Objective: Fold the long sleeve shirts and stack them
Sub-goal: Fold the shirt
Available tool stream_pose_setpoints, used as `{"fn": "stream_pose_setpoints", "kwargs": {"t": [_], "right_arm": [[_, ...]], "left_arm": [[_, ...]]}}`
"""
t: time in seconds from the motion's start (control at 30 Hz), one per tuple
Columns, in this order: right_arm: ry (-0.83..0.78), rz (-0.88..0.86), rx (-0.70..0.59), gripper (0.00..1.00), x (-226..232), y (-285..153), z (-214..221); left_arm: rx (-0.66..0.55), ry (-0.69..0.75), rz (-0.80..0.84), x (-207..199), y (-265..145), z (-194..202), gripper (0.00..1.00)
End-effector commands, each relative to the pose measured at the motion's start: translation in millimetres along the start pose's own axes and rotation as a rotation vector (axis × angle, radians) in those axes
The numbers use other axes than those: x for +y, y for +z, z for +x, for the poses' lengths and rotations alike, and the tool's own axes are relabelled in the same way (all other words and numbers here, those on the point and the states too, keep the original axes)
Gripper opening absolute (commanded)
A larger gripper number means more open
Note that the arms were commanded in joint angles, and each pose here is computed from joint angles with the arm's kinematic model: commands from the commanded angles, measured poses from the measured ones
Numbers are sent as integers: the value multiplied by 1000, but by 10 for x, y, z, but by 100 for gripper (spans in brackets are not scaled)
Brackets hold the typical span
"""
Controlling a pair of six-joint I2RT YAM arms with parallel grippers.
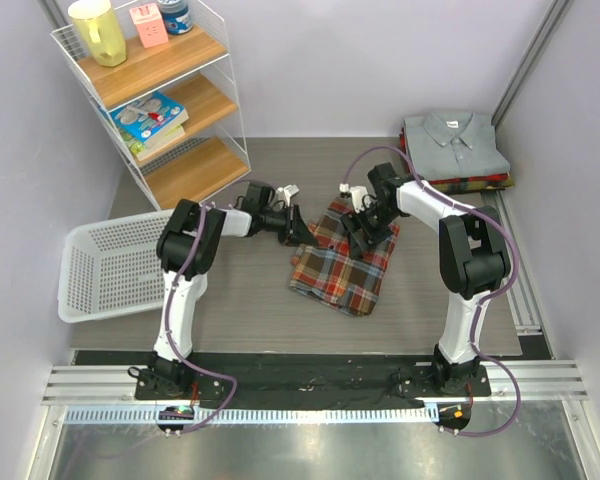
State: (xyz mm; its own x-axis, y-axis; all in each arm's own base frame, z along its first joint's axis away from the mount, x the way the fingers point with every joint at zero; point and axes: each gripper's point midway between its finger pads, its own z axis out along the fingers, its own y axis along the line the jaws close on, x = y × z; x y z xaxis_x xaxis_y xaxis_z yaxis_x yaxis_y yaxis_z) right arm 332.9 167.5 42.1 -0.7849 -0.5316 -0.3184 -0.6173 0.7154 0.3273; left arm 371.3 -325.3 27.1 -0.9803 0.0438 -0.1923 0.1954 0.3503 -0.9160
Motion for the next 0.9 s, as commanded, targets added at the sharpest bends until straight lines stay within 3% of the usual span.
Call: {"fn": "stream_pose_setpoints", "kwargs": {"t": [0.0, 0.03, 0.33, 0.37, 0.5, 0.67, 0.7, 0.77, 0.87], "right_arm": [[53, 14, -94, 73, -28, -245, -191], [74, 13, -108, 74, -48, -309, -184], [172, 44, -238, 75, -185, -953, 6], [179, 42, -236, 75, -179, -959, 60], [197, 41, -250, 75, -162, -1041, 175], [233, 25, -259, 75, -164, -1061, 273], [237, 23, -257, 75, -165, -1055, 291], [254, 15, -255, 75, -168, -1042, 328], [269, 1, -251, 75, -152, -1020, 363]], "left_arm": [[-34, -16, -129, 184, 1, -87, 10], [-17, 55, -154, 161, -45, -101, 0], [158, 357, -628, -157, -1015, -240, 0], [120, 507, -652, -430, -1138, -552, 0], [86, 805, -844, -1080, -1596, -1048, 0], [129, 1198, -1113, -1701, -1563, -1112, 0], [223, 1250, -1131, -1577, -1437, -977, 0], [275, 1322, -1135, -1559, -1132, -760, 0], [373, 1363, -1184, -1193, -786, -424, 0]]}}
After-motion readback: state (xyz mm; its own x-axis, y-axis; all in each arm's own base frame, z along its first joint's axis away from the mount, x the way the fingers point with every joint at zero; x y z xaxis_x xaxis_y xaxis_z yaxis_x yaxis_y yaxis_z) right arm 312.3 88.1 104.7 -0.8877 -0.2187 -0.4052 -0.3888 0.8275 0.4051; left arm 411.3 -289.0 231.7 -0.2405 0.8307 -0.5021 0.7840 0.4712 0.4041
